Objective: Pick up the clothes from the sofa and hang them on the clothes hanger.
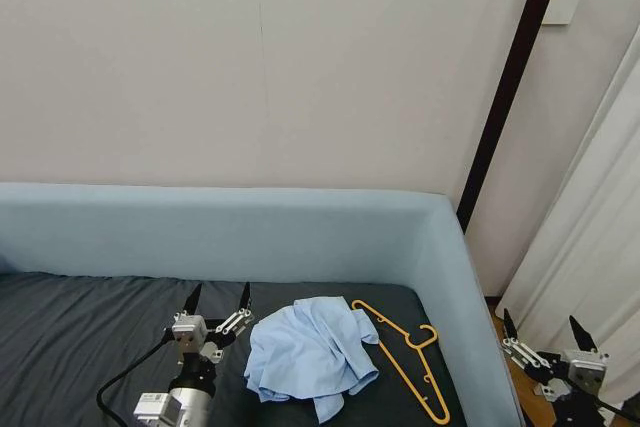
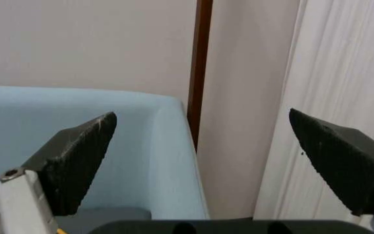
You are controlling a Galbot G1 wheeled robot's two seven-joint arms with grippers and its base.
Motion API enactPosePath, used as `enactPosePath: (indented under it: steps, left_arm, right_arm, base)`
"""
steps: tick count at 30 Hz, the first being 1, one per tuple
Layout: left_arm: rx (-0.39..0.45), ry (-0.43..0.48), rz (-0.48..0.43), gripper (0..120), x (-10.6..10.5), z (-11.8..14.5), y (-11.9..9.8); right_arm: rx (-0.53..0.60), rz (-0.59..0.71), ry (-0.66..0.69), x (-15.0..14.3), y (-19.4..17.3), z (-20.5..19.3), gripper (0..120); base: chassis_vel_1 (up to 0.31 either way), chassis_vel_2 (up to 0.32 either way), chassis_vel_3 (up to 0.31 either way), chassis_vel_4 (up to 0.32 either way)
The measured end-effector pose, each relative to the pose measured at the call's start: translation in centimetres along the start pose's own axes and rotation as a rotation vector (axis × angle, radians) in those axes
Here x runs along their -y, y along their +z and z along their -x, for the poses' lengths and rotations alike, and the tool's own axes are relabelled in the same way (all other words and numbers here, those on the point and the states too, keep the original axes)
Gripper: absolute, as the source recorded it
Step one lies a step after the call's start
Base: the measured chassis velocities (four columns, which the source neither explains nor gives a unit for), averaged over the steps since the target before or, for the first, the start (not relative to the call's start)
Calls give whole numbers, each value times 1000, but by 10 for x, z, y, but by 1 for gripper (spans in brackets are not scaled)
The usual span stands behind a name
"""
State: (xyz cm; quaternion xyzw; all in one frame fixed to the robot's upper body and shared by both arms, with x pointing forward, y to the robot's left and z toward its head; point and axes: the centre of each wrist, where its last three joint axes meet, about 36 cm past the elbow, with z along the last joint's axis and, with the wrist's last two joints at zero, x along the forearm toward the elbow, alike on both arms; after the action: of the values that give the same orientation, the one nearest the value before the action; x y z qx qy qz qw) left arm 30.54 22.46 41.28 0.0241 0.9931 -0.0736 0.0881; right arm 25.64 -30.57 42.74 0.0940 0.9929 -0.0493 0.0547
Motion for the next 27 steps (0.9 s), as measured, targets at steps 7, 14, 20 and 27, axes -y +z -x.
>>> enactPosePath:
  steps: [7, 14, 20, 27]
  left_arm:
    - [-6, 26, -40, 100, 4, 0, 1]
    - [1, 32, -46, 100, 4, 2, 3]
    - [3, 36, -50, 100, 5, 2, 4]
    - [3, 35, -46, 100, 4, 1, 5]
  right_arm:
    - [-16, 77, -14, -6, -6, -6, 100]
    - [12, 88, -56, -6, -7, -6, 100]
    - [13, 90, -60, -5, -7, -5, 100]
    - [-16, 147, -64, -9, -12, -4, 100]
  base:
    - [0, 0, 0, 0]
    - [0, 0, 0, 0]
    - [0, 0, 0, 0]
    - [0, 0, 0, 0]
